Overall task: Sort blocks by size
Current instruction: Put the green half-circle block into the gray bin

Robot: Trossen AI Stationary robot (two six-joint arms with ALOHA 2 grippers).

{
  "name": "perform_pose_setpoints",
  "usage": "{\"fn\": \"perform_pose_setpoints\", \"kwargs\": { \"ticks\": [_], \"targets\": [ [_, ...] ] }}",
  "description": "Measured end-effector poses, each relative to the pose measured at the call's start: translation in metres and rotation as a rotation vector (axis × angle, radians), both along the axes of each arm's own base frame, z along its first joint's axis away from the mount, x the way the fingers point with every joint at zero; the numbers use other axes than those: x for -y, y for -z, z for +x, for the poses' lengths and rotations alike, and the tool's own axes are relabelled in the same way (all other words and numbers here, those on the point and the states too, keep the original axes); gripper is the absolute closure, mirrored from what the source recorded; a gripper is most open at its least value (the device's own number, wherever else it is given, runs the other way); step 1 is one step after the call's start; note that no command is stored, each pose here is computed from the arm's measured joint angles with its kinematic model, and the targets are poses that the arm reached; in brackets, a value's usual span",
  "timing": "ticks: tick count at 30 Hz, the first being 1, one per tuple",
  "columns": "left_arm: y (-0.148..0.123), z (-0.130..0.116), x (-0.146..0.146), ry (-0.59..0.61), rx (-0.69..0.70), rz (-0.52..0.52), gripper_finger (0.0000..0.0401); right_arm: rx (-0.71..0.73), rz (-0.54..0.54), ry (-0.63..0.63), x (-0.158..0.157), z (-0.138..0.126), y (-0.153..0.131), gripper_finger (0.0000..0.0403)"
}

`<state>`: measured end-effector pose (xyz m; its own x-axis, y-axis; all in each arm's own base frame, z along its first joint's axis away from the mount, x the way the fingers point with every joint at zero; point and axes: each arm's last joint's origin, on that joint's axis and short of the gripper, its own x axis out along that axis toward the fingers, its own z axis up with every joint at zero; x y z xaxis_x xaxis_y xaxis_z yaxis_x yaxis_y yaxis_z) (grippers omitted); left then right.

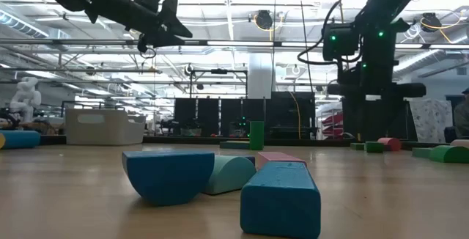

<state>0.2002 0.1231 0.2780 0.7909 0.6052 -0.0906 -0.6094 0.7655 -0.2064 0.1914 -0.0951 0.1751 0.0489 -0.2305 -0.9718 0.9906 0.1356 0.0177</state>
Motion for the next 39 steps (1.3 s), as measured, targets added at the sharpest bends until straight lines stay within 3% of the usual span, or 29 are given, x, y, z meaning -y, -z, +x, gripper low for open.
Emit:
{"fn": "perform_pose_setpoints", "kwargs": {
  "ticks": [9,14,20,30,33,39],
  "targets": [
    [0.0,0.0,0.0,0.004,-0.027,0.034,0.0216,-0.008,0.022,0.158,0.007,-0.004,0.005,0.0097],
    [0.0,0.0,0.0,0.004,-0.027,0.034,0.0216,-0.064,0.057,0.213,0.01,-0.001,0.018,0.0093],
    [0.0,0.0,0.0,0.004,-0.028,0.034,0.0216,-0.064,0.06,0.197,0.015,0.009,0.034,0.014],
    [0.0,0.0,0.0,0.004,-0.029,0.034,0.0216,-0.024,0.036,0.158,0.021,0.013,0.035,0.0259],
    [0.001,0.0,0.0,0.004,-0.034,0.035,0.0216,0.0,0.029,0.088,0.021,0.016,0.034,0.0292],
    [0.001,0.0,0.0,0.011,-0.071,0.083,0.0216,0.169,-0.045,-0.202,0.02,0.036,0.019,0.0294]
  ]
}}
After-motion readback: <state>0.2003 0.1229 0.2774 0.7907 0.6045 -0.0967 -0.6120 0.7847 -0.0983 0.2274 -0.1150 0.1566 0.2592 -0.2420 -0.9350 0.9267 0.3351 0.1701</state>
